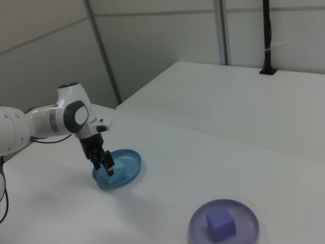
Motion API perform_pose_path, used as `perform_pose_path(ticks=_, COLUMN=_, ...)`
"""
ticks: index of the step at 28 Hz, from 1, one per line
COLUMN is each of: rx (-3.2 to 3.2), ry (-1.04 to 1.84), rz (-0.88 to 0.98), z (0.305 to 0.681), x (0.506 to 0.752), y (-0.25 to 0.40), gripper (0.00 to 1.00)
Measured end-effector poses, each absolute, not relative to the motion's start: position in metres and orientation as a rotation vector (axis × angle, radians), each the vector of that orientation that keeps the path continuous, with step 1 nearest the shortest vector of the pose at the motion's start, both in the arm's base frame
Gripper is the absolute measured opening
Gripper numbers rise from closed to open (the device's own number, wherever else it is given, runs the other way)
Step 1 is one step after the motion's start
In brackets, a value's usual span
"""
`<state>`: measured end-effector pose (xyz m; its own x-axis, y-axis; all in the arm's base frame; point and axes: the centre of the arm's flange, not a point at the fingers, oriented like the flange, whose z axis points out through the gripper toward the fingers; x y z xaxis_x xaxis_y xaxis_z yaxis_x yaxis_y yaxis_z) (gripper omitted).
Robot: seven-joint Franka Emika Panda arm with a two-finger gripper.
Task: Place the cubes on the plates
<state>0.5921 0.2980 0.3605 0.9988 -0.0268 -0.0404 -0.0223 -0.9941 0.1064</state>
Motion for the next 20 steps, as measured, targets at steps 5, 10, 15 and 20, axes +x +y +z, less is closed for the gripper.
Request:
perform_pose_path(ticks=5, rx=3.039, ry=-0.042, rz=-0.045, z=0.367, x=0.593, y=0.301, gripper=1.00)
perform_pose_path(ticks=10, rx=3.023, ry=-0.049, rz=-0.057, z=0.394, x=0.586, y=0.297, gripper=1.00)
perform_pose_path(ticks=15, rx=2.997, ry=-0.017, rz=-0.084, z=0.441, x=0.576, y=0.273, gripper=1.00)
perform_pose_path(ticks=20, rx=2.990, ry=-0.003, rz=-0.140, z=0.474, x=0.581, y=0.211, gripper=1.00)
